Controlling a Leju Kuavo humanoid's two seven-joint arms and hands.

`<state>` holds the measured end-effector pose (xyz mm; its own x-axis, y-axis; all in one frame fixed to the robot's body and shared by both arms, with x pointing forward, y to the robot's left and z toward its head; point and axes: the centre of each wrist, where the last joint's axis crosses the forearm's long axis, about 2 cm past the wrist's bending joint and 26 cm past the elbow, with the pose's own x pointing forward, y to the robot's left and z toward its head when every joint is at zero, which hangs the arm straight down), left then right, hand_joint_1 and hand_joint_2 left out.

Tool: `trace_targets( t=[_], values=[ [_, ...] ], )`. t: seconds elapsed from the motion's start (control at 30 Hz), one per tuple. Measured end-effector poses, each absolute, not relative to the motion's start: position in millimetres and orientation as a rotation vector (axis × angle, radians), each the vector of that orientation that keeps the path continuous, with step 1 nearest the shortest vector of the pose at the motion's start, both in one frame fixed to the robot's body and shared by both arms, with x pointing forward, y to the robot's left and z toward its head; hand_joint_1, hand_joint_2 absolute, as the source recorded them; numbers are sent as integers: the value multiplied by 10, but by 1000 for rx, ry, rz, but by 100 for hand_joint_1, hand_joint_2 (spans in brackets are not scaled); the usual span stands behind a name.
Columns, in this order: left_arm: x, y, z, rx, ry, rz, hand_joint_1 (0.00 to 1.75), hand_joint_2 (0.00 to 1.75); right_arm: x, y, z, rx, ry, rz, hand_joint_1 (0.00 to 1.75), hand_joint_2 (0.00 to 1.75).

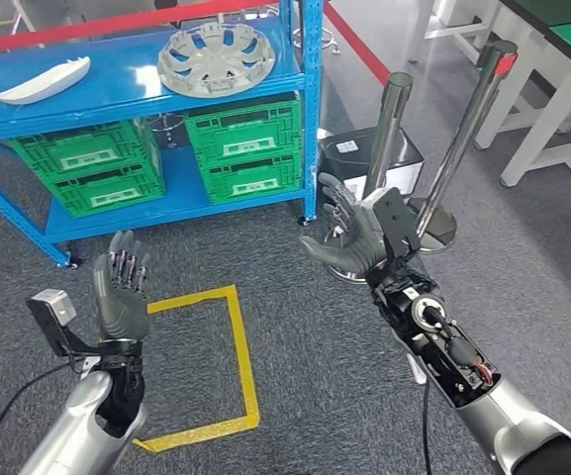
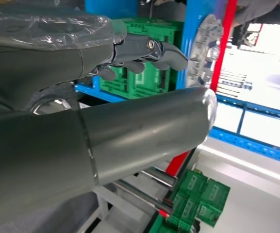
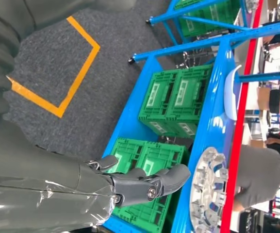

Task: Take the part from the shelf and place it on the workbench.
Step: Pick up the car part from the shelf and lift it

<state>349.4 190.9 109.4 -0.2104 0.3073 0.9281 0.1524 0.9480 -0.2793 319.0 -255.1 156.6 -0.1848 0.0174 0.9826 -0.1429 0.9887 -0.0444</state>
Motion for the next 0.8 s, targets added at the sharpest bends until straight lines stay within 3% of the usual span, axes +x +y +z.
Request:
trace_targets(
  t=[0.8],
  values=[
    [3425, 1896, 1072, -346, -1765, 150, 0, 0, 3156, -2536, 1601, 79, -1729, 149, 0, 0]
  ],
)
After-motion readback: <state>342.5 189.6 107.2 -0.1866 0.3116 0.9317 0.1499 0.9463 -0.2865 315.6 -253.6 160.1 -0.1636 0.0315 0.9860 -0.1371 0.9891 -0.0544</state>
